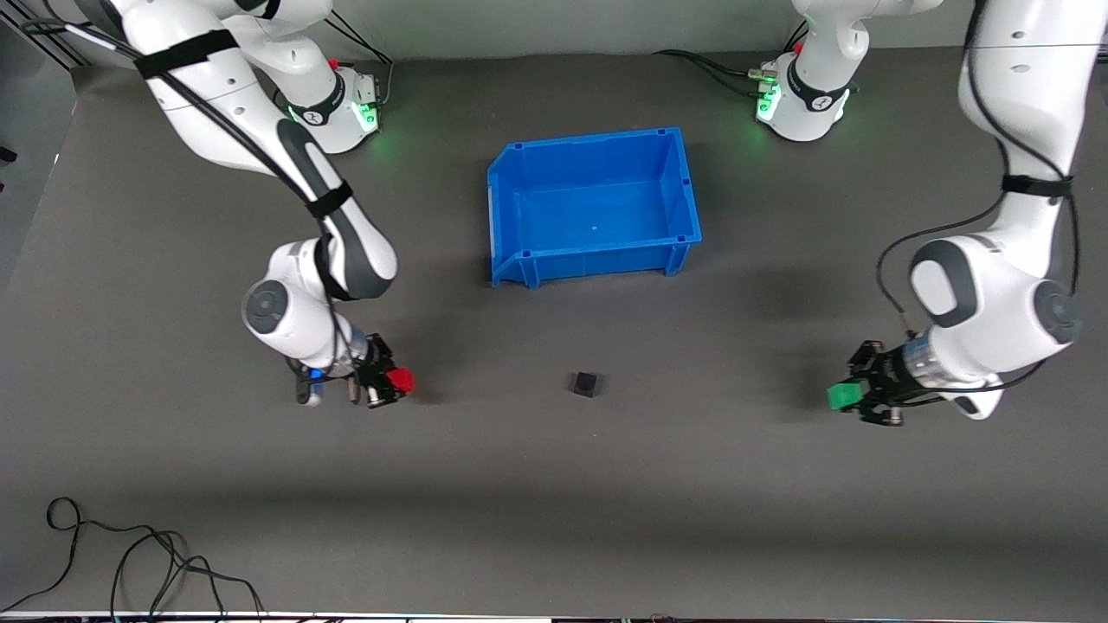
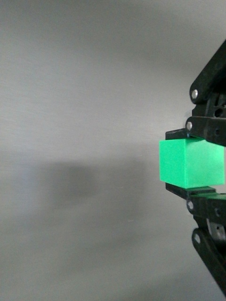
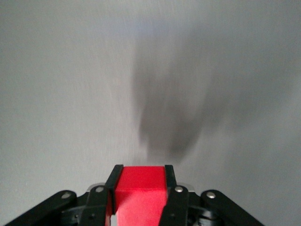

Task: Attach green and red cubes to black cube
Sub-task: 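Carry the red cube and green cube toward the black cube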

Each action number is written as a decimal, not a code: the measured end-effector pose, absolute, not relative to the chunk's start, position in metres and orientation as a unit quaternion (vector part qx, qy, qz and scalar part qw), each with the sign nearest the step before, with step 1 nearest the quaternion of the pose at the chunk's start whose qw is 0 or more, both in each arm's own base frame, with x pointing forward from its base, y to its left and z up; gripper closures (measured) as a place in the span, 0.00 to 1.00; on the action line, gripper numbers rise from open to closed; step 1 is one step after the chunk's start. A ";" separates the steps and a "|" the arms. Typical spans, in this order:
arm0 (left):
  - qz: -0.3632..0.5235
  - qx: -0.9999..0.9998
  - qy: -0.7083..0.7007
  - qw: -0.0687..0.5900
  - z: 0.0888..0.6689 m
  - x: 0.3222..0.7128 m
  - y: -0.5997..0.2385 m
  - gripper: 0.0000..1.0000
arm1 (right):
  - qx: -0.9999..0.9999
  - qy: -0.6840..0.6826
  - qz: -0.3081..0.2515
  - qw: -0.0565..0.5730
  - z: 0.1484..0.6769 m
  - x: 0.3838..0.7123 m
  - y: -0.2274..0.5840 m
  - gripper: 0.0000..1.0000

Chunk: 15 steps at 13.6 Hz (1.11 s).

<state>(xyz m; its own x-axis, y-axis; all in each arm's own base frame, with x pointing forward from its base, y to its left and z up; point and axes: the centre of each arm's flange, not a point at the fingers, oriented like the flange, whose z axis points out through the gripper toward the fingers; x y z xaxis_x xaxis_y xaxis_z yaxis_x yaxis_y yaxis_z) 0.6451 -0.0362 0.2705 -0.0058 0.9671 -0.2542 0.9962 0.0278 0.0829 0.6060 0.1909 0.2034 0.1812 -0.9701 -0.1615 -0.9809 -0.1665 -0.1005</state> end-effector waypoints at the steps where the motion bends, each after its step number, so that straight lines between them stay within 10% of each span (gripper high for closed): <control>1: -0.064 0.689 0.712 0.120 0.269 0.647 -0.059 0.63 | -0.751 0.654 0.037 0.089 0.207 0.608 0.201 0.61; 15: -0.061 0.706 0.696 0.117 0.215 0.639 -0.328 0.63 | -0.652 0.758 0.023 0.010 0.234 0.616 0.366 0.61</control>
<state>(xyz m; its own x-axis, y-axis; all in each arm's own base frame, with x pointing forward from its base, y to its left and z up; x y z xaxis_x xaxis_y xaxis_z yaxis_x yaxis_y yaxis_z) 0.6387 -0.3282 0.2147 0.0235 0.9683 -0.2486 0.9968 -0.0037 0.0799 0.6161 0.3663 0.2338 -0.1497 -0.9877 -0.0455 -0.9886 0.1488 0.0209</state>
